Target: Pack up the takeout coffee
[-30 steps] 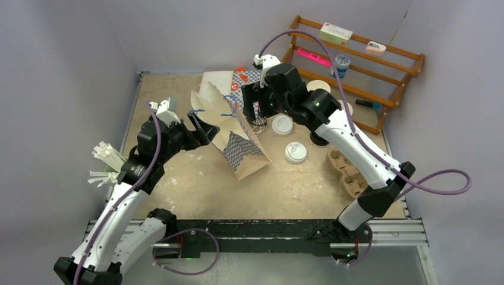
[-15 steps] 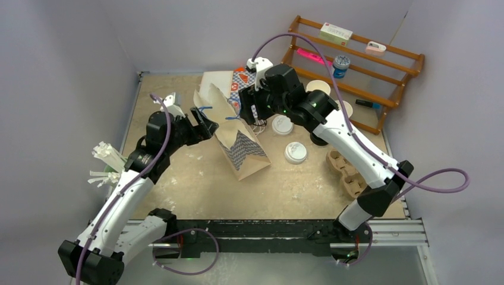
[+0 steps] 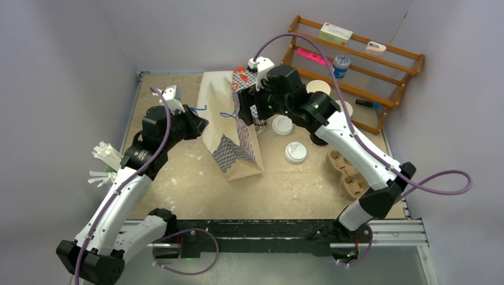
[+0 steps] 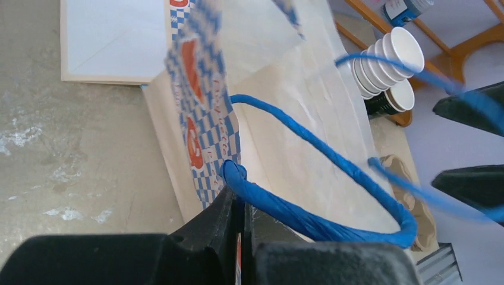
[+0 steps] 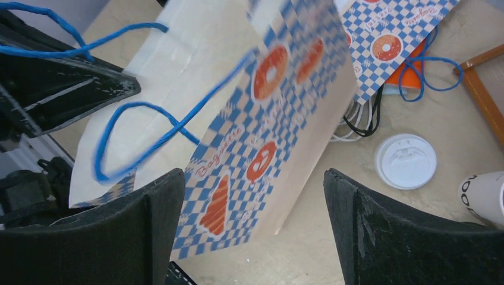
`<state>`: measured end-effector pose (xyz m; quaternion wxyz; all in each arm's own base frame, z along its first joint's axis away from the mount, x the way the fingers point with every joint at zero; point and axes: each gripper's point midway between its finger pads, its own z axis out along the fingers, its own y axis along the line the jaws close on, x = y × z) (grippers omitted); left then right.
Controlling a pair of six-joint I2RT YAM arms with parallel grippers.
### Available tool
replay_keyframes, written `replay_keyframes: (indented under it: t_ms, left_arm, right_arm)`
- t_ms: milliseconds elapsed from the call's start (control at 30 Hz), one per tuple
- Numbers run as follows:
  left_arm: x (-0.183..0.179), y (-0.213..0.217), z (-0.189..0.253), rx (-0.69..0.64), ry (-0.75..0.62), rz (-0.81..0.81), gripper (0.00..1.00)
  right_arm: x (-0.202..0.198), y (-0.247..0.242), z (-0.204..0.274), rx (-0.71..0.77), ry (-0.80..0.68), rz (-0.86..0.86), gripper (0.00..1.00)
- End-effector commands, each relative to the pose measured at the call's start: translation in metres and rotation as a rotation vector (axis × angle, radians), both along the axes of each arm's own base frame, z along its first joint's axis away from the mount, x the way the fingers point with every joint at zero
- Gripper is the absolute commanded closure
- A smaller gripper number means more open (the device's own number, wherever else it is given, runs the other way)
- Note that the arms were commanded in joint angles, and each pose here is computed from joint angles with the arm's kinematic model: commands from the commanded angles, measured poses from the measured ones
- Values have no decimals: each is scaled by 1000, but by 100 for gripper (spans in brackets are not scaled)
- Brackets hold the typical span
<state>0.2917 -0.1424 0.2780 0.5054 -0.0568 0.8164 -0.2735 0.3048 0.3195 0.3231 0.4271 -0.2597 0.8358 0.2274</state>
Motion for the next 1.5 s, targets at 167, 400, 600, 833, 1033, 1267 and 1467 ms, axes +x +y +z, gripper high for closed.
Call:
replay_keyframes:
  t_ms: [167,400,600,833,1033,1267,1467]
  left_arm:
    - [-8,-9,39,21,-90,-96,100]
    - [-16,-14,42,-8,-92,-127,100]
    - [-21,-14,44,-48,-112,-120,100]
    - [-22,-13,50,-56,-139,-114,100]
    - [-22,0,53,-26,-164,-56,100]
    - [-19,12,51,46,-166,-13,100]
    - [-23,20,58,115,-159,-10,60]
  right_arm:
    - [-18,-3,76,130,-65,31,7]
    - [2,-8,72,120,-6,-145,7]
    - [0,-8,37,130,83,-243,9]
    - [-6,-12,3,117,140,-282,9]
    - [-8,-31,-16,76,145,-355,25]
    - [-17,-47,-10,83,134,-385,99]
    - [-15,-45,-9,76,133,-380,100]
